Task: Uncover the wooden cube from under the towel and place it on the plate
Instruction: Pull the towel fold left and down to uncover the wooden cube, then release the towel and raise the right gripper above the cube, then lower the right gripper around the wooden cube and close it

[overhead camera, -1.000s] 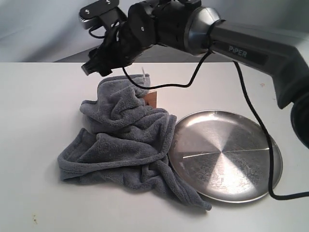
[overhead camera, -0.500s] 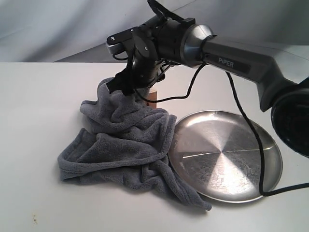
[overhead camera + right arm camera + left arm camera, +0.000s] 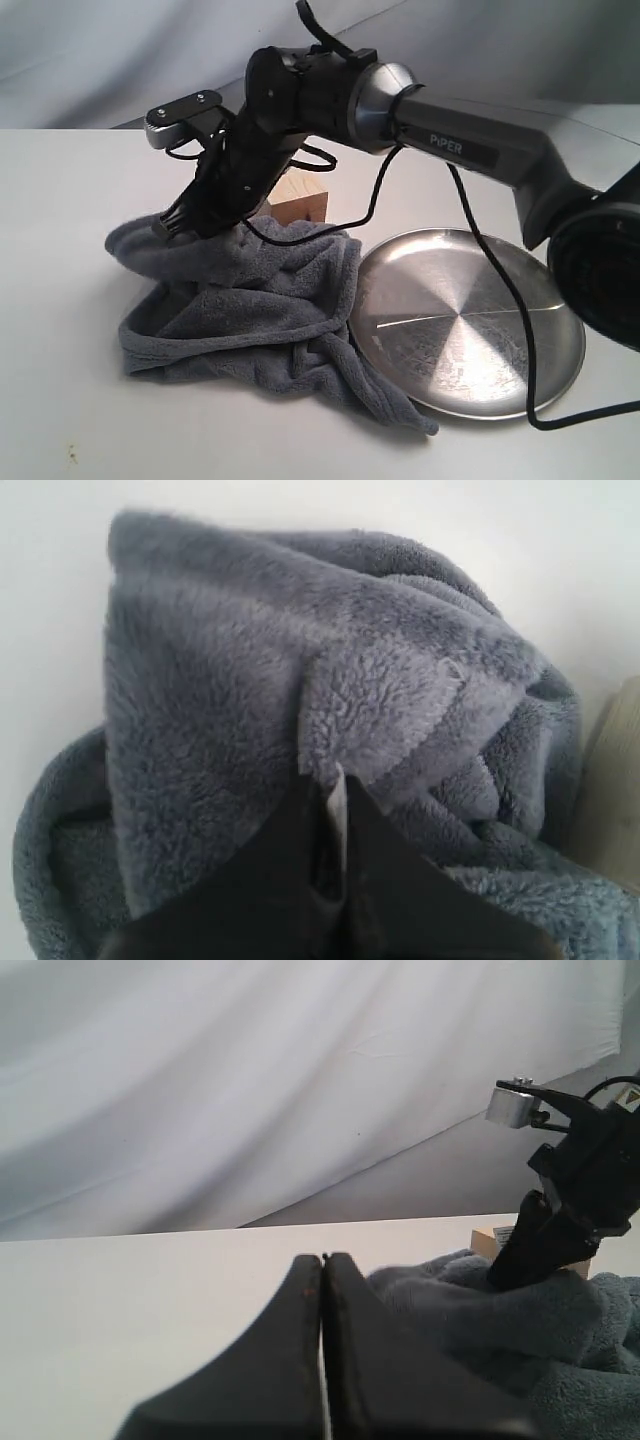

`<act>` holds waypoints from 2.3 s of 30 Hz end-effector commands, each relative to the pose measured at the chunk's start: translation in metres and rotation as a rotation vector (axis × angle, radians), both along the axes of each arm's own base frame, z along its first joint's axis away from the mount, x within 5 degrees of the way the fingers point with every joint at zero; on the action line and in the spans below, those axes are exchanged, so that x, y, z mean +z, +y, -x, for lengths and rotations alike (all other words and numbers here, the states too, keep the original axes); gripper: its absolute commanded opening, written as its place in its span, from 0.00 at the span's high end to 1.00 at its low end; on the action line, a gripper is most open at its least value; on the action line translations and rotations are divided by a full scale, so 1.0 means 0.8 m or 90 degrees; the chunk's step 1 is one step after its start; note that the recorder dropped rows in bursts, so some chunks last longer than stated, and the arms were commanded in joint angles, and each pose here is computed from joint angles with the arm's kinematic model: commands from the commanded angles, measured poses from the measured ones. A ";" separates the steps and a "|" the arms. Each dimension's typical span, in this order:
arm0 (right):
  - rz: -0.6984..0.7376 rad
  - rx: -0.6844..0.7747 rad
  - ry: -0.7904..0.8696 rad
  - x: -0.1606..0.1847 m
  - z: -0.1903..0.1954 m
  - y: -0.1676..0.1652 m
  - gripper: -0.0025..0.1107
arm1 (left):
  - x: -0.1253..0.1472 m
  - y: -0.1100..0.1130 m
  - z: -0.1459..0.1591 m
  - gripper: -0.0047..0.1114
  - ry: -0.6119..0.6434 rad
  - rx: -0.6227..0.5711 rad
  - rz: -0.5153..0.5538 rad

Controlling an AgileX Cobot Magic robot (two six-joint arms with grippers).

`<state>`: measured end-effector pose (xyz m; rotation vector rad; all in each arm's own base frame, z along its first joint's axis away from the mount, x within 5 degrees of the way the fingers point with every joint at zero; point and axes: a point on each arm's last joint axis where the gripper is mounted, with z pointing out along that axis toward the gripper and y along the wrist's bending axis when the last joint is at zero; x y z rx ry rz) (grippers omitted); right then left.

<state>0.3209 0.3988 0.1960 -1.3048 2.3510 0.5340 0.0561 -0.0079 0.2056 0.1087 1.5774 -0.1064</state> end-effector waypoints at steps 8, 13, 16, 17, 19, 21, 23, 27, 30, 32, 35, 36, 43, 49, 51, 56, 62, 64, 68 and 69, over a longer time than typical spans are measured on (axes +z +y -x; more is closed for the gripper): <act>0.070 0.002 -0.069 0.003 -0.008 -0.010 0.68 | 0.000 0.000 0.000 0.96 -0.006 0.002 0.004; 0.017 -0.017 -0.149 0.037 -0.015 -0.010 0.46 | 0.000 0.000 0.000 0.96 -0.006 0.002 0.004; -0.003 -0.088 -0.229 0.050 -0.031 -0.013 0.46 | 0.000 0.000 0.000 0.96 -0.006 0.002 0.004; 0.001 -0.108 -0.240 0.049 -0.034 -0.014 0.45 | 0.000 0.000 0.000 0.96 -0.006 0.002 0.004; 0.030 -0.196 -0.288 0.052 -0.048 -0.027 0.40 | 0.000 0.000 0.000 0.96 -0.006 0.002 0.004; 0.038 -0.251 -0.278 0.052 -0.063 -0.044 0.40 | 0.000 0.000 0.000 0.96 -0.006 0.002 0.004; 0.024 -0.275 -0.220 0.047 -0.081 -0.065 0.40 | 0.000 0.000 0.000 0.96 -0.006 0.002 0.004; -0.029 -0.225 -0.094 0.041 -0.103 -0.098 0.40 | 0.000 0.000 0.000 0.96 -0.006 0.002 0.004; -0.044 -0.192 -0.047 0.039 -0.108 -0.112 0.40 | 0.000 0.000 0.000 0.96 -0.006 0.002 0.004; -0.036 -0.177 -0.043 0.038 -0.110 -0.117 0.40 | 0.000 0.000 0.000 0.96 -0.006 0.002 0.004; -0.048 -0.185 -0.054 0.040 -0.112 -0.116 0.40 | 0.000 0.000 0.000 0.96 -0.006 0.002 0.004; -0.050 -0.188 -0.053 0.040 -0.112 -0.116 0.40 | 0.000 0.000 0.000 0.96 -0.006 0.002 0.004; -0.050 -0.170 -0.067 0.035 -0.108 -0.103 0.10 | 0.000 0.000 0.000 0.96 -0.006 0.002 0.004; -0.051 -0.178 -0.055 0.010 -0.113 -0.099 0.05 | 0.000 0.000 0.000 0.96 -0.006 0.002 0.004; -0.062 -0.183 -0.042 0.006 -0.113 -0.096 0.05 | 0.000 0.000 0.000 0.96 -0.006 0.002 0.004; -0.082 -0.178 -0.049 0.002 -0.116 -0.092 0.05 | 0.000 0.000 0.000 0.96 -0.006 0.002 0.004; -0.082 -0.164 -0.054 -0.003 -0.116 -0.090 0.05 | 0.000 0.000 0.000 0.96 -0.006 0.002 0.004; -0.081 -0.160 -0.052 -0.008 -0.117 -0.090 0.05 | 0.000 0.000 0.000 0.96 -0.006 0.002 0.004; -0.083 -0.144 -0.042 -0.020 -0.117 -0.086 0.05 | 0.000 0.000 0.000 0.96 -0.006 0.002 0.004; -0.081 -0.142 -0.040 -0.024 -0.117 -0.086 0.05 | 0.000 0.000 0.000 0.96 -0.006 0.002 0.004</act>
